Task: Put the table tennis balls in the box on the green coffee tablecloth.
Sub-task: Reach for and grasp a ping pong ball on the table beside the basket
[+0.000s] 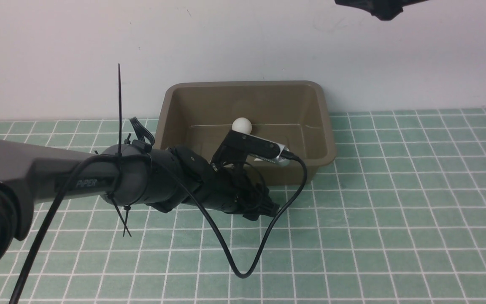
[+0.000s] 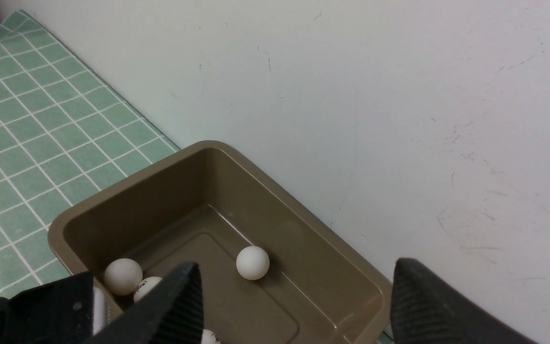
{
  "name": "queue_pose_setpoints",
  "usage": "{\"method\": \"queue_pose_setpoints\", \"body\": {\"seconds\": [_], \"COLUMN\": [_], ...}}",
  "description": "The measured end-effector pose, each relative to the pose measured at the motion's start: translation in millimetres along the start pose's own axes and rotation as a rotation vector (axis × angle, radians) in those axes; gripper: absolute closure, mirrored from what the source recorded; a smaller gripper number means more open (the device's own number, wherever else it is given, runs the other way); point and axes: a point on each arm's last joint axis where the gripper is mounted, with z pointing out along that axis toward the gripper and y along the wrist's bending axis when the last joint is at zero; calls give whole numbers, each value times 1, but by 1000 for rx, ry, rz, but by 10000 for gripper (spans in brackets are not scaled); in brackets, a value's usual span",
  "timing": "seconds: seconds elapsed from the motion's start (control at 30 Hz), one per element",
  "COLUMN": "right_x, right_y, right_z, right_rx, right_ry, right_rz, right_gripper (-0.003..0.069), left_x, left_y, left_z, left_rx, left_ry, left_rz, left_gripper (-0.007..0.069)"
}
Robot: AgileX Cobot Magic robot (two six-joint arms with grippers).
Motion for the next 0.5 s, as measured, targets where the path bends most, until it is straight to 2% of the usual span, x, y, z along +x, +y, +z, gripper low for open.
{"method": "queue_pose_setpoints", "body": {"seconds": [0.23,0.3,0.37,0.5], "right_x": [0,0,0,0], "right_y": [0,0,0,0], "right_z": [0,0,0,0], "right_rx": [0,0,0,0], "right_ry": [0,0,0,0], "right_rz": [-1,-1,-2,-2], "right_gripper": [193,200,206,208], "left_x": [-2,-5,-14,-29], "left_y": [-4,-9,-21,-32], "left_z": [-5,-12,-34,-64], "left_rx": [38,75,168,227], "left_ry": [8,11,7,-45], "left_rz": [31,36,58,100], "left_gripper": [273,273,273,273]}}
